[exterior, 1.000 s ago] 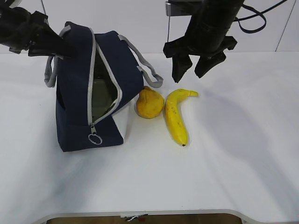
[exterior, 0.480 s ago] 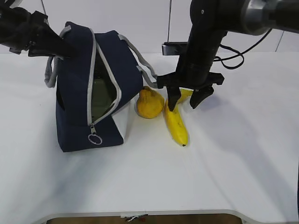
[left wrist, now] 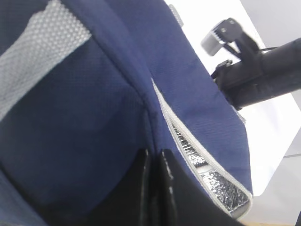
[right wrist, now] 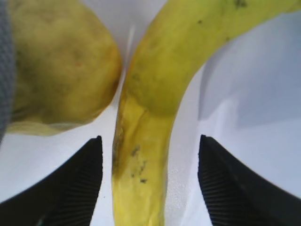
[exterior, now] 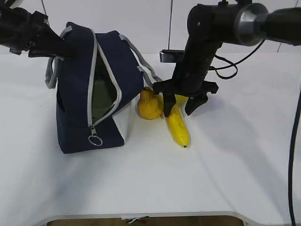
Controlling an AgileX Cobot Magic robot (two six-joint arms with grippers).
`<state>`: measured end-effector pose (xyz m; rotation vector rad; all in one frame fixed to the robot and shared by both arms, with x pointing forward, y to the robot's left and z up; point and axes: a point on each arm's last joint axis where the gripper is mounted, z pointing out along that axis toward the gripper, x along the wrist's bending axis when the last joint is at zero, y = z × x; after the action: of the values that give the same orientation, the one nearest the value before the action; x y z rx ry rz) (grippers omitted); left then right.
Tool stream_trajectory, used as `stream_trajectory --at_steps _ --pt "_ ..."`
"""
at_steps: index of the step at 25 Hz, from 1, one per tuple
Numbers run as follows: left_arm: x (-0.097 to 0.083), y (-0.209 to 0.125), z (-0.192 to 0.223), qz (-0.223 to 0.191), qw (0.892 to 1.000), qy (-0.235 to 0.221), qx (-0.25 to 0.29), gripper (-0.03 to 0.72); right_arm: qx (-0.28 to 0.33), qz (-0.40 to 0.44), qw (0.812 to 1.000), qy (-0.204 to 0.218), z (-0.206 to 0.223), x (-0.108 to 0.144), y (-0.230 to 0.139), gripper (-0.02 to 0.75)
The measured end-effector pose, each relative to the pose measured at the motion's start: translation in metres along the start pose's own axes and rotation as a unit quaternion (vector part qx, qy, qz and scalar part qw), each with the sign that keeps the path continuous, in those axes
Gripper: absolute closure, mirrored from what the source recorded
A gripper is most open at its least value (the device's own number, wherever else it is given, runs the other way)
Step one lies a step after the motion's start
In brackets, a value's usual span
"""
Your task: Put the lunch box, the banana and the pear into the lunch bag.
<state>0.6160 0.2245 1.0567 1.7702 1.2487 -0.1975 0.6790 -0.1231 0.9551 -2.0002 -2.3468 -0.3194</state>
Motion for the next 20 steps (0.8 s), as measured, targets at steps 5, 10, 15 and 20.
stream_trajectory --at_steps 5,10,15,20 --pt "0.0 0.0 0.0 0.0 1.0 -0.001 0.001 0.687 0.009 0.003 1.0 0.003 0.007 0.0 0.0 0.231" --pt "0.0 0.0 0.0 0.0 1.0 -0.001 0.001 0.687 0.013 0.004 1.0 0.002 0.011 -0.001 -0.001 0.272" --pt "0.0 0.0 0.0 0.0 1.0 -0.001 0.001 0.687 0.015 0.004 1.0 0.003 0.013 -0.001 -0.001 0.305" --pt "0.0 0.0 0.0 0.0 1.0 -0.001 0.001 0.687 0.015 0.005 1.0 0.005 0.012 0.0 -0.001 0.43"
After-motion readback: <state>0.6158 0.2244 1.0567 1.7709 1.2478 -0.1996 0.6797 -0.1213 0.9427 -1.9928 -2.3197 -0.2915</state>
